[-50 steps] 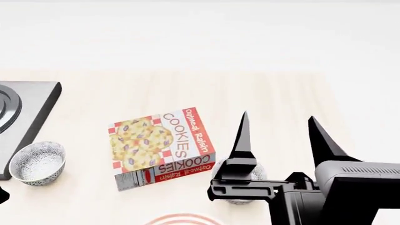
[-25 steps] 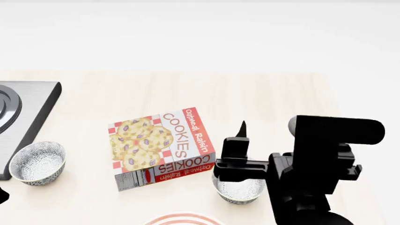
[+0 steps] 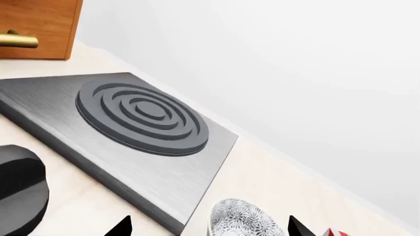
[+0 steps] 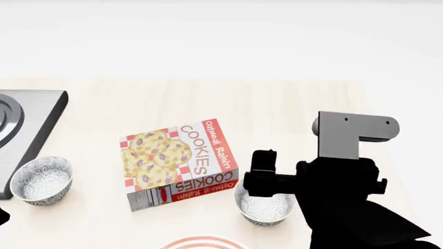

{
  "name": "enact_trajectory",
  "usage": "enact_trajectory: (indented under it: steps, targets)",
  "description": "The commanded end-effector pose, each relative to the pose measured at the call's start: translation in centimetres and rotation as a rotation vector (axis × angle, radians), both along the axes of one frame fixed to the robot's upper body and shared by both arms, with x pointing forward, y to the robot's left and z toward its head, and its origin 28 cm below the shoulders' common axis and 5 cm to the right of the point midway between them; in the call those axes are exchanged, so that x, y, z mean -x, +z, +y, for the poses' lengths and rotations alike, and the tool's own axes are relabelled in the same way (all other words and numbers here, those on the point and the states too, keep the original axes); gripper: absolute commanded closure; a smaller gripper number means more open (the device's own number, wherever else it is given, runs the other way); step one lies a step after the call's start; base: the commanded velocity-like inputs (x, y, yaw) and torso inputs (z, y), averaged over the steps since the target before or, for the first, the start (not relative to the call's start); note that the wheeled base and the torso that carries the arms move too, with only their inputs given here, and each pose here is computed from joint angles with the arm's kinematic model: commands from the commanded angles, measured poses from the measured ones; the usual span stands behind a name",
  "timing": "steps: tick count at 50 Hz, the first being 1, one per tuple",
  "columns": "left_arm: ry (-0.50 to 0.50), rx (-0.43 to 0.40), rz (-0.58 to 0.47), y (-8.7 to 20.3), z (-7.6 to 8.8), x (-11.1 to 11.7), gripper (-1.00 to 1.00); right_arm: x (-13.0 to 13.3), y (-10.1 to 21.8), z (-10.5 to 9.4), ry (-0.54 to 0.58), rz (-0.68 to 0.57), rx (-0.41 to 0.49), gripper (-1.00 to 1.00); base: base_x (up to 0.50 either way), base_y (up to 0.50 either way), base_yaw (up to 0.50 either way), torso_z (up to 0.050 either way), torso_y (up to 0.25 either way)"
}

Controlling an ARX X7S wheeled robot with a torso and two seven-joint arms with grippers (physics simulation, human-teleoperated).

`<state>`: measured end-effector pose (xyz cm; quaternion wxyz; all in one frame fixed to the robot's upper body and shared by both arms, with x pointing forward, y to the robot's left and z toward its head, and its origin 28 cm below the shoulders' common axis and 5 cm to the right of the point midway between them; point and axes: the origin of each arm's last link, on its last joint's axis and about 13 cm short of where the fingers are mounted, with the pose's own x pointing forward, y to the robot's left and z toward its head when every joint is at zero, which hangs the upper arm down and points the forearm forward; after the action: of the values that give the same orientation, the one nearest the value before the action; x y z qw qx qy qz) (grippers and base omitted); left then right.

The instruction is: Pick the akita bowl next to the plate and place it on the plate.

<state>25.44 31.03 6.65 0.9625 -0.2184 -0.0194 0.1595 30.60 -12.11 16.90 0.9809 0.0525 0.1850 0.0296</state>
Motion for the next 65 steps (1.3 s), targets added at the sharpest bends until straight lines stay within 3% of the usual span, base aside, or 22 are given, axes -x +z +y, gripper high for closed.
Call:
enact_trajectory:
  steps: [1, 11, 43, 65]
  targets:
    - [0.003, 0.002, 0.003, -0.1, 0.0, -0.1, -1.00, -1.6, -0.4, -0.2, -0.002, 0.103, -0.034, -1.00, 0.00, 0.00, 0.00, 0.000, 0.000]
    - [0.003, 0.004, 0.003, 0.0, 0.1, 0.0, -1.00, -3.7, 0.2, -0.1, 0.043, 0.151, 0.032, -1.00, 0.00, 0.00, 0.00, 0.000, 0.000]
    - [0.001, 0.002, 0.003, 0.0, 0.0, 0.0, -1.00, -7.7, 0.6, -0.5, 0.026, 0.363, 0.002, -1.00, 0.00, 0.00, 0.00, 0.000, 0.000]
    - [0.002, 0.004, 0.005, -0.1, 0.1, -0.1, -1.00, -8.5, -0.4, -1.0, 0.017, 0.481, -0.016, -1.00, 0.00, 0.00, 0.00, 0.000, 0.000]
